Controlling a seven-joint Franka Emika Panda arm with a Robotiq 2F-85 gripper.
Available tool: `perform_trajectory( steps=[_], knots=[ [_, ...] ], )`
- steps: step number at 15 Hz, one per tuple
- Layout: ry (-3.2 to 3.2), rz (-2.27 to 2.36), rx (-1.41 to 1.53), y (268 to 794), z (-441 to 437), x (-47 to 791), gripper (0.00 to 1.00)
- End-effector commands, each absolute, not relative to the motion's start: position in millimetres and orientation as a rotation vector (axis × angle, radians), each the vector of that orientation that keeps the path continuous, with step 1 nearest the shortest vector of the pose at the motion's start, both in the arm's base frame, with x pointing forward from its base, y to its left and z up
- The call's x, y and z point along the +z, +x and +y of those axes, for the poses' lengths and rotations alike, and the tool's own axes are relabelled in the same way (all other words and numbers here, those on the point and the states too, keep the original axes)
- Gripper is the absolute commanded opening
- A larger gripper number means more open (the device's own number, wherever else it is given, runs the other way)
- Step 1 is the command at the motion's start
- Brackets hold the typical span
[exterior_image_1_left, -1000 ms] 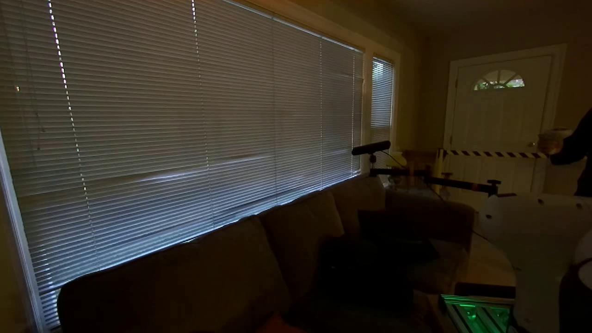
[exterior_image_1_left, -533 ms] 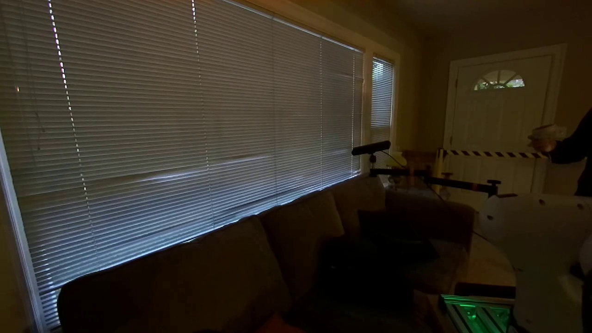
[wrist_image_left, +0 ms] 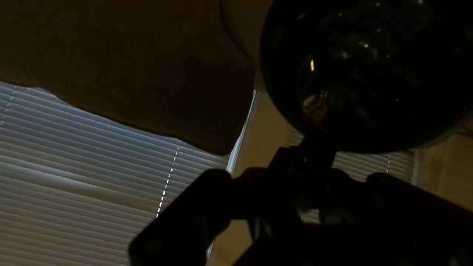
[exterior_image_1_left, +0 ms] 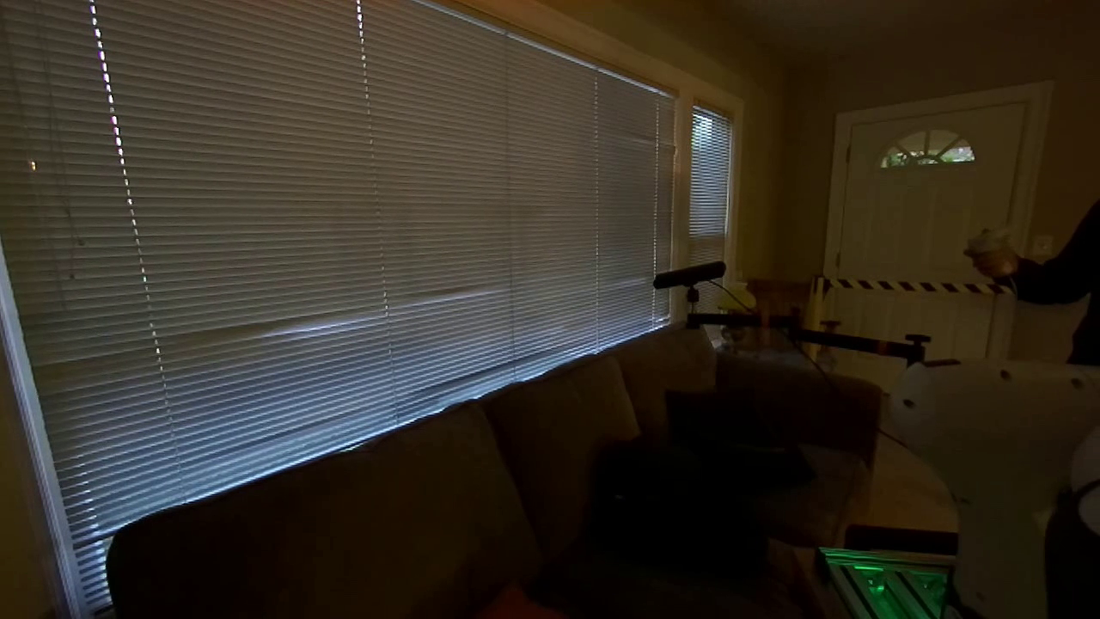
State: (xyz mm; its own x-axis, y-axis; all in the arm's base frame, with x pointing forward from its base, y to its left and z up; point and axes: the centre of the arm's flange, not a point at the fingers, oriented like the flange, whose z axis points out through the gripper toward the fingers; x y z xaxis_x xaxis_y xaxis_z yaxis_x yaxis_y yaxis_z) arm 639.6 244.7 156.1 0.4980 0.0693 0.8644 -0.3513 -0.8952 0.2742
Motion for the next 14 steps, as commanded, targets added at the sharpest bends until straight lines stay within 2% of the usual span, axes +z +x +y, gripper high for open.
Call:
perform_trajectory(
  steps=[1, 14],
  knots=[
    [2.350, -0.396, 1.389, 641.2, 229.9, 171.1, 0.02],
    [2.306, -0.851, 1.436, 634.7, 181.8, 189.8, 0.02]
  ],
)
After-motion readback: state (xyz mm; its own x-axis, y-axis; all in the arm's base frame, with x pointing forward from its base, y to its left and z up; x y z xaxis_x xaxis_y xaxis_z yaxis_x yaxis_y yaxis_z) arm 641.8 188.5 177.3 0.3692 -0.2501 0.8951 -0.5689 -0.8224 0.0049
